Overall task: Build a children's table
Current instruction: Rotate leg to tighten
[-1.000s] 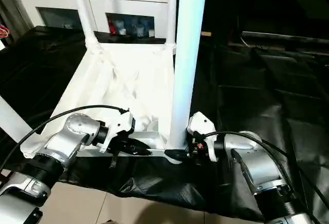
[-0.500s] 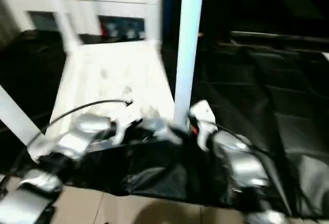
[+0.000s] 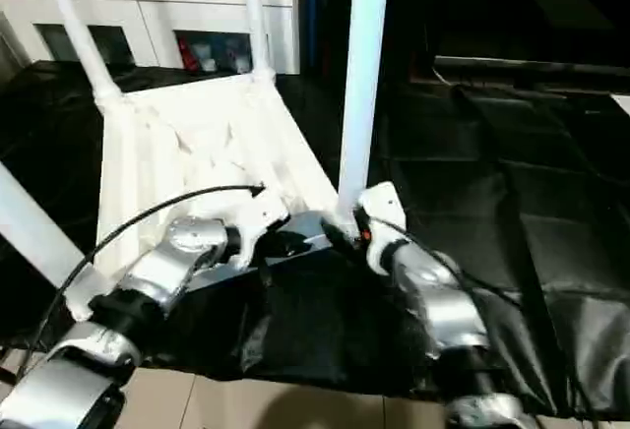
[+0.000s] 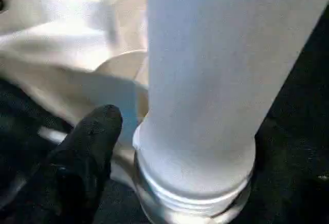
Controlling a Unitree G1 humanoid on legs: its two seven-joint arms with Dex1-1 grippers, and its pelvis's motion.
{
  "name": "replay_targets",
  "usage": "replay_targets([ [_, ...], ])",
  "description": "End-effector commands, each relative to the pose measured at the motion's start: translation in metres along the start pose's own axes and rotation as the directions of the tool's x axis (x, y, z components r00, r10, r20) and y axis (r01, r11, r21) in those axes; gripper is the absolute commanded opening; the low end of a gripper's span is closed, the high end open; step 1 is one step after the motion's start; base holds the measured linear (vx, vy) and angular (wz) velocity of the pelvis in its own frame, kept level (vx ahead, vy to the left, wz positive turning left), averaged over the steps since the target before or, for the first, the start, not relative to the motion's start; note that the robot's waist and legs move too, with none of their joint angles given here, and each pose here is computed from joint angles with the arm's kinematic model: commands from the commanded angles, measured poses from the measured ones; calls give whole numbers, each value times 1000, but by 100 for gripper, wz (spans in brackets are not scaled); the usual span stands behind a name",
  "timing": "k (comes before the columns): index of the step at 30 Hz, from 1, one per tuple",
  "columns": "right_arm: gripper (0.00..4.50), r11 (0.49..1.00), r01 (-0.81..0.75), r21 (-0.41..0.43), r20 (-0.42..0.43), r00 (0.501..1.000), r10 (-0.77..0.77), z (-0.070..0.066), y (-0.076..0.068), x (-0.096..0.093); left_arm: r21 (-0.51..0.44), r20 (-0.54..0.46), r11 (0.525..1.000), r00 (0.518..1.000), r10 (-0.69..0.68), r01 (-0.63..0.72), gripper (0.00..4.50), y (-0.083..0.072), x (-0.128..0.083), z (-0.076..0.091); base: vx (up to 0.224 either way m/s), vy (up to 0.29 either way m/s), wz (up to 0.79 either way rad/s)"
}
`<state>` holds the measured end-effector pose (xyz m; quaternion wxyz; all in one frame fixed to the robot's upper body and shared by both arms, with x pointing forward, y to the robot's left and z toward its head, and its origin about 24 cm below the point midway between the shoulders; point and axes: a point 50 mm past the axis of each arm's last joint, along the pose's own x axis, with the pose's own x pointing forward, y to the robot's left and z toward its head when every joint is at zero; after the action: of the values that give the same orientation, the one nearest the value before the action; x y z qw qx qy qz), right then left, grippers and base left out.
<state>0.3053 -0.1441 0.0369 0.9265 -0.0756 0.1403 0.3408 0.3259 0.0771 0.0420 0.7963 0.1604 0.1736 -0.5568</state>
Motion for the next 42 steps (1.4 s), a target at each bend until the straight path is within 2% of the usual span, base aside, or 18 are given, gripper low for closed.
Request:
replay_targets([
  [1,408,974,-223,-35,-10,975,223,-1,23,2,83,136,989,982,-132,122,0,-11,3,22,0,0,0],
  [3,408,959,-281,-48,-18,960,280,0,20,-6,99,139,980,973,-185,172,0,-13,-3,20,0,0,0],
  [6,408,921,-381,-78,-51,925,377,-1,18,-20,122,92,965,966,-244,232,0,-13,-12,12,0,0,0],
  [10,408,878,-474,-69,-72,880,469,-1,16,-35,128,57,951,955,-291,282,0,-12,-22,5,0,0,0],
  [17,408,833,-550,-58,-121,832,541,-6,19,-42,131,26,929,936,-351,345,0,-14,-31,1,0,0,0],
  [19,383,827,-559,-57,-124,826,550,-5,19,-42,132,26,926,933,-359,353,0,-14,-32,2,0,0,0],
  [21,383,825,-563,-52,-121,823,554,-4,19,-42,131,25,924,931,-365,359,0,-14,-33,1,0,0,0],
  [23,348,823,-567,-48,-116,821,559,-3,19,-41,126,20,921,927,-375,370,0,-14,-35,0,0,0,0],
  [26,342,822,-568,-48,-114,820,560,-3,20,-41,124,21,921,927,-376,370,0,-14,-35,0,0,0,0],
  [30,302,817,-576,-32,-97,815,571,-5,27,-39,123,29,925,930,-366,360,0,-14,-33,0,0,0,0],
  [33,282,828,-560,-17,-63,827,558,-6,32,-35,115,49,940,943,-329,322,0,-13,-27,3,0,0,0],
  [35,278,855,-519,4,-37,854,519,-6,33,-29,109,59,953,955,-289,282,0,-12,-22,5,0,0,0],
  [37,275,904,-428,16,-36,903,428,-7,31,-20,99,73,972,972,-222,214,0,-9,-14,9,0,0,0],
  [38,275,947,-321,27,-38,946,322,-8,27,-9,95,71,981,982,-174,167,0,-8,-8,11,0,0,0],
  [39,275,954,-299,28,-37,953,299,-8,26,-7,94,70,983,984,-164,157,0,-8,-6,12,0,0,0],
  [40,275,979,-198,43,-29,980,199,-8,22,2,87,68,990,991,-119,113,0,-6,0,15,0,0,0],
  [42,275,991,-117,72,-28,993,119,-8,20,9,70,78,994,993,-84,78,0,-6,6,18,0,0,0],
])
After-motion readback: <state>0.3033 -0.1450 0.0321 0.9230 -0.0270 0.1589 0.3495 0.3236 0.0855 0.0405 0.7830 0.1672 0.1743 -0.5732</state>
